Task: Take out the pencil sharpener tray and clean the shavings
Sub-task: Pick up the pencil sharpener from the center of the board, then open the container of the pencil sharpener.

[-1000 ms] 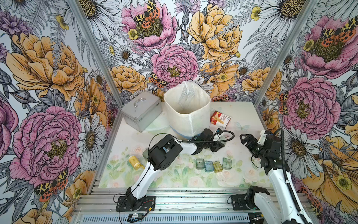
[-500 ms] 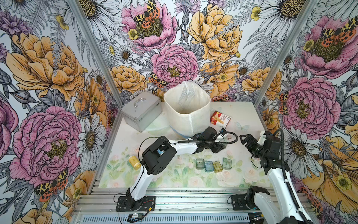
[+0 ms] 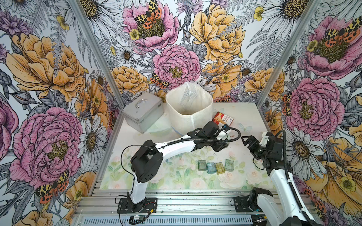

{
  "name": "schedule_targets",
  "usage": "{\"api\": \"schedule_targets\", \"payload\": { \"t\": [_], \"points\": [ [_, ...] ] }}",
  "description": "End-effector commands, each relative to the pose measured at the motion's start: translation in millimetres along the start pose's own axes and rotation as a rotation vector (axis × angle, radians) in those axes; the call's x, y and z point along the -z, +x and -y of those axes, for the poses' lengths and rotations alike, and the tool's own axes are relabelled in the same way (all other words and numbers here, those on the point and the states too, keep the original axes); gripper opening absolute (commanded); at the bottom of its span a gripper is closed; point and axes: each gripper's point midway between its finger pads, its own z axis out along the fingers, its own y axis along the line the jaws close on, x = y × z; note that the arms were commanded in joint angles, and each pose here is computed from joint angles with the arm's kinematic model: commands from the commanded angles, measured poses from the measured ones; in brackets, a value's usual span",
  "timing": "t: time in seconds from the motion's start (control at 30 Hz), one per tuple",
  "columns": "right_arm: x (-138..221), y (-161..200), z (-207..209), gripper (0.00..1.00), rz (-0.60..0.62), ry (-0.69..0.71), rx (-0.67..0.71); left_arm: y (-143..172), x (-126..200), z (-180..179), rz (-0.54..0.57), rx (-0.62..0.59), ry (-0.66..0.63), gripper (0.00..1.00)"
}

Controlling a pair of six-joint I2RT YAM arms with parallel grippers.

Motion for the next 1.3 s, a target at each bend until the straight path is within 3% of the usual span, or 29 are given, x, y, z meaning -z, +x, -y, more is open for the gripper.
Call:
{"api": "schedule_targets", "payload": {
  "t": [0.0, 0.43, 0.57, 0.77, 0.93, 1.03, 1.27],
  "points": [
    [8.1, -5.3, -9.3, 0.94, 0.040, -0.049, -0.002, -23.4, 49.6, 22.5, 0.070, -0.031, 0.043, 0.00],
    [10.1, 21.8, -12.9, 0.92, -0.064, -0.095, -0.031, 0.0, 131.8, 45.0, 0.093, 0.018, 0.032, 0.00],
    [7.3, 37.3, -25.7, 0.92, -0.157, -0.108, 0.011, 13.9, 158.0, 40.5, 0.100, 0.008, -0.022, 0.00],
    [8.7, 44.1, -60.2, 0.95, -0.166, -0.156, 0.139, 24.7, 188.0, 21.8, 0.145, 0.030, -0.078, 0.00],
    [2.4, 61.5, -94.8, 0.95, -0.252, -0.262, 0.256, 25.3, 200.0, 7.4, 0.171, 0.074, -0.018, 0.00],
    [6.8, 71.7, -121.4, 0.94, -0.301, -0.350, 0.336, 22.9, 204.7, 8.2, 0.185, 0.089, 0.081, 0.00],
    [29.7, 95.7, -160.0, 0.95, -0.341, -0.587, 0.559, 46.2, 210.1, 31.7, 0.137, 0.016, 0.282, 0.00]
  ]
}}
